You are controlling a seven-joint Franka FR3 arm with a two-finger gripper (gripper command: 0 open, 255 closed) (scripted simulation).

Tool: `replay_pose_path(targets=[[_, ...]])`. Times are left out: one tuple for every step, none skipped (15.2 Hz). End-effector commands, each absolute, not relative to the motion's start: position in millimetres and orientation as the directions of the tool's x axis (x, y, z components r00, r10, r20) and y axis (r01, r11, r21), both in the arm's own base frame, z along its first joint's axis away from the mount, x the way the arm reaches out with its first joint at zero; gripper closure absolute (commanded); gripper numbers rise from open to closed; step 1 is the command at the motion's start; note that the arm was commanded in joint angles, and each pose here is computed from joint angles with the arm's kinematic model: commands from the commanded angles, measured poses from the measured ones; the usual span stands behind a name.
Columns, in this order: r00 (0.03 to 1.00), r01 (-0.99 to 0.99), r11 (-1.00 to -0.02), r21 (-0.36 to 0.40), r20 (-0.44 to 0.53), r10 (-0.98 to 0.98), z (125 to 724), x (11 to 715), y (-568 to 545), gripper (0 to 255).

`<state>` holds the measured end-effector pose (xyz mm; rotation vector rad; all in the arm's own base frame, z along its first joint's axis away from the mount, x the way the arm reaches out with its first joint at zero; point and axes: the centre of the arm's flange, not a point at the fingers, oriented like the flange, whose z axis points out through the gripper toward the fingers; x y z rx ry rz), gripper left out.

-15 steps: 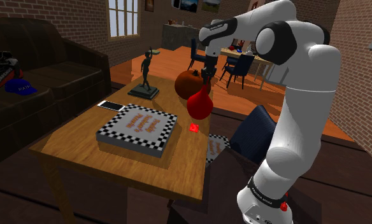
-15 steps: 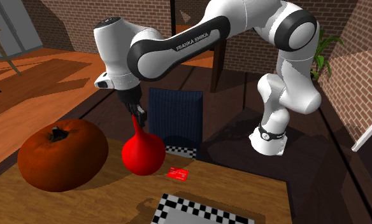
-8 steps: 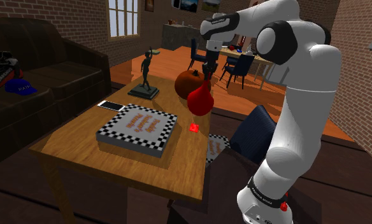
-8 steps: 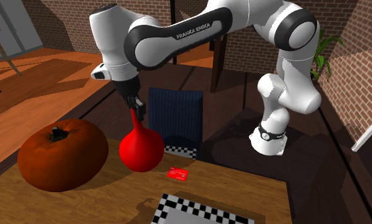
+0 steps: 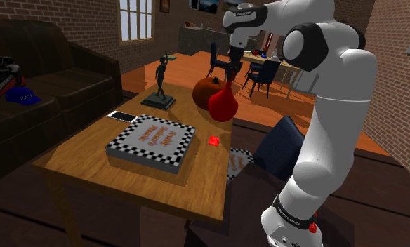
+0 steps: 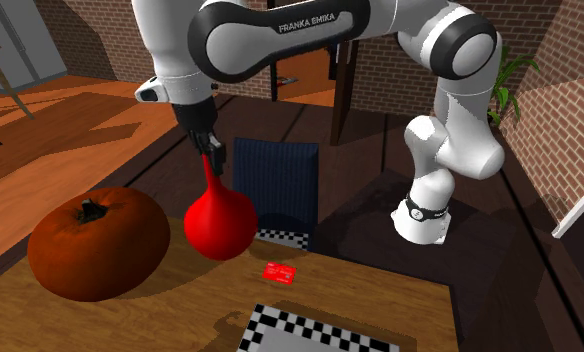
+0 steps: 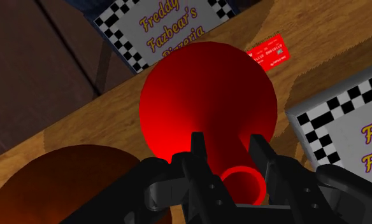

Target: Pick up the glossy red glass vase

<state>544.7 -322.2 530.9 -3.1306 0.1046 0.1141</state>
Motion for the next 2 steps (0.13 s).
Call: replay_pose_path(targets=[[0.995, -0.067, -0.998, -0.004, -0.072, -0.066, 537.6, 545.2, -322.2, 255], [0.995, -0.067, -0.998, -0.004, -0.072, -0.066, 537.6, 545.2, -322.2, 255]])
